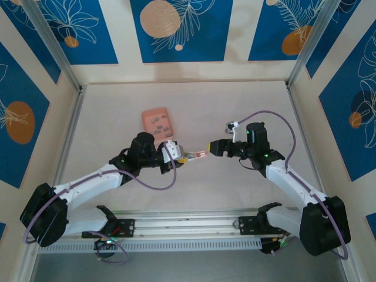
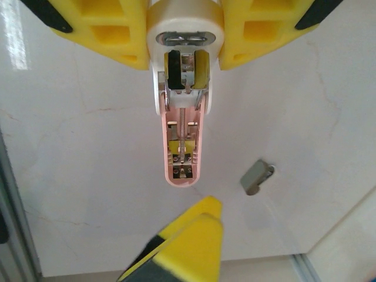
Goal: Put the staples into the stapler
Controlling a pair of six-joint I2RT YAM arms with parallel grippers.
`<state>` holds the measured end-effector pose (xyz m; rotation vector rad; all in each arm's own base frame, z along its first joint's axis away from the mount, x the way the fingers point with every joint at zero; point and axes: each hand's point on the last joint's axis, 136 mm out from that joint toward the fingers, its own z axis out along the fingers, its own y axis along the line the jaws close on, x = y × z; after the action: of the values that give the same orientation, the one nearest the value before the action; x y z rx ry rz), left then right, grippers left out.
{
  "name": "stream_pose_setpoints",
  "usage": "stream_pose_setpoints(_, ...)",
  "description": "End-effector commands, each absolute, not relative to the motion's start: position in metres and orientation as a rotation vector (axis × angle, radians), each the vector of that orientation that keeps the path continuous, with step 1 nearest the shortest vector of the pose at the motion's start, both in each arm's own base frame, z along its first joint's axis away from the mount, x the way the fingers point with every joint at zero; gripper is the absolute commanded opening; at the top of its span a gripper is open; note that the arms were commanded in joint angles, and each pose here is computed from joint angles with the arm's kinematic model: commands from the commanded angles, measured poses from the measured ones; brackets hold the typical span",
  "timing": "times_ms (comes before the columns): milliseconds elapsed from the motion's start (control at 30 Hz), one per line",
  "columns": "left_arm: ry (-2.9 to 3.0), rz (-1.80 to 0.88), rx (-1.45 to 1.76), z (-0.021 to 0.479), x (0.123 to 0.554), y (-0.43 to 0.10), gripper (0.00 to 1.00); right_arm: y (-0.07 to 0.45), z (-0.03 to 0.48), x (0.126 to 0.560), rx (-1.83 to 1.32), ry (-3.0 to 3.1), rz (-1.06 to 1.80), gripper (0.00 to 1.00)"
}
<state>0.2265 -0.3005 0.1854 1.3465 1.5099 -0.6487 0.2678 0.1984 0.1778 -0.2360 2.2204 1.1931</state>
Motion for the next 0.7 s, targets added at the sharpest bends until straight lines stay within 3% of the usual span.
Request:
stream_pose_setpoints(0,1.443,-0.617,1.245,0.206,0.233,-0.302,0.08,0.207,0.191,0.254,-0.070,2.250,1.423,0.76)
stream_pose_setpoints(333,1.404,-0.646,1.177,0.214,0.234,-0.303,0.09,0.230,0.202,0.256,0.090,2.227,1.612,0.70)
stream_pose_setpoints(667,1.379,-0.676,1.142,0.221,0.233,-0.305,0.09,0.248,0.210,0.264,0.052,2.161,1.687,0.49)
